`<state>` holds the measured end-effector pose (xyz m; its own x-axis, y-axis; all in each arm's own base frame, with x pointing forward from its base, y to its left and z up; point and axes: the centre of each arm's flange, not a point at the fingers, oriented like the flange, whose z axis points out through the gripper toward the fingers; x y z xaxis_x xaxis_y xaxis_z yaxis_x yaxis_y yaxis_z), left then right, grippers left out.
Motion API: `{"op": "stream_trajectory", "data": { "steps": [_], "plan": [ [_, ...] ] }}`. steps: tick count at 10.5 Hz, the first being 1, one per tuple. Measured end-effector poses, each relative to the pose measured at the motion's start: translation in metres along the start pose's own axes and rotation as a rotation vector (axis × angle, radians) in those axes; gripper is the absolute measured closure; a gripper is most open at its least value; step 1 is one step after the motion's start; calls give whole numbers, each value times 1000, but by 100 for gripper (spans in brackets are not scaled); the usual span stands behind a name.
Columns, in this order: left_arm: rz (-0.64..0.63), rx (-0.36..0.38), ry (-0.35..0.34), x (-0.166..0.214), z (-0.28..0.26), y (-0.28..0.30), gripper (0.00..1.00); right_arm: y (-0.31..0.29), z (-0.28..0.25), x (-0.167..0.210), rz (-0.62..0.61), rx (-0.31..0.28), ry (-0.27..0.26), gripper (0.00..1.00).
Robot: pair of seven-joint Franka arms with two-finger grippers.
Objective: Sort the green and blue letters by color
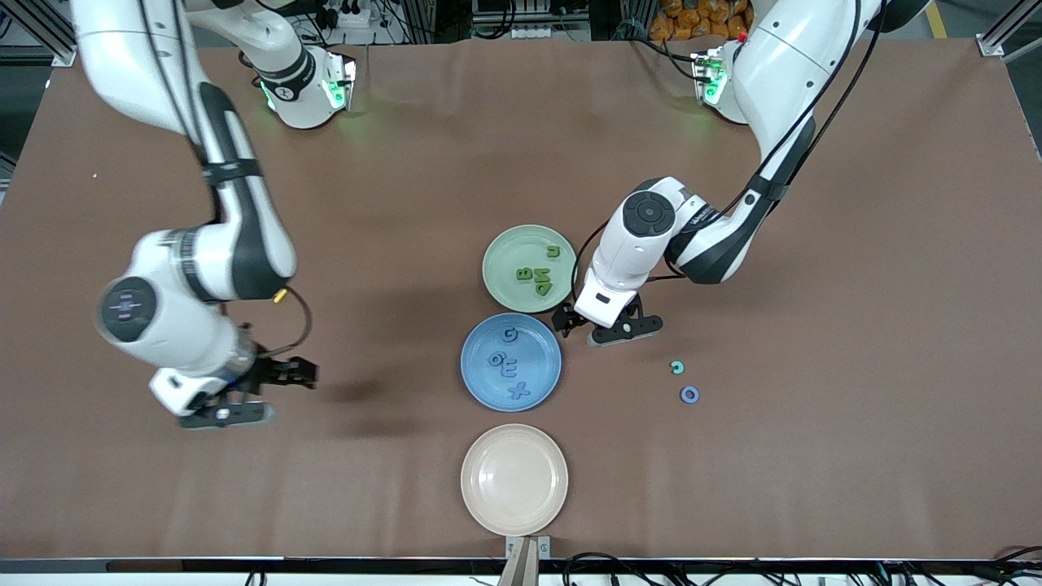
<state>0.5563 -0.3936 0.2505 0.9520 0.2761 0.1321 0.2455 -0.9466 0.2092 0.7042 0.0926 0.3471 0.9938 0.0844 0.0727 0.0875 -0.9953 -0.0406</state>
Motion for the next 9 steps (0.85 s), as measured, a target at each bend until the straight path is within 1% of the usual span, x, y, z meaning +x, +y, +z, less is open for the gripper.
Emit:
{"op": "stream_trajectory", "data": {
  "steps": [1,2,4,5,7,9],
  "plan": [
    [2,0,-1,-1,0,1,0,34,-8,-3,18,-4,-22,0],
    [4,1,-2,-2,0,1,0,64,-16,-6,34,-26,-33,0],
    [5,2,-4,-4,1,2,0,110,-40,-16,62,-80,-33,0],
    [6,3,-5,-4,2,2,0,122,-58,-25,77,-84,-37,0],
    [4,5,-5,-3,3,0,0,130,-106,-47,137,-71,-26,0],
    [1,7,-2,0,3,-2,0,128,-168,-78,163,-48,-46,0]
  ]
}}
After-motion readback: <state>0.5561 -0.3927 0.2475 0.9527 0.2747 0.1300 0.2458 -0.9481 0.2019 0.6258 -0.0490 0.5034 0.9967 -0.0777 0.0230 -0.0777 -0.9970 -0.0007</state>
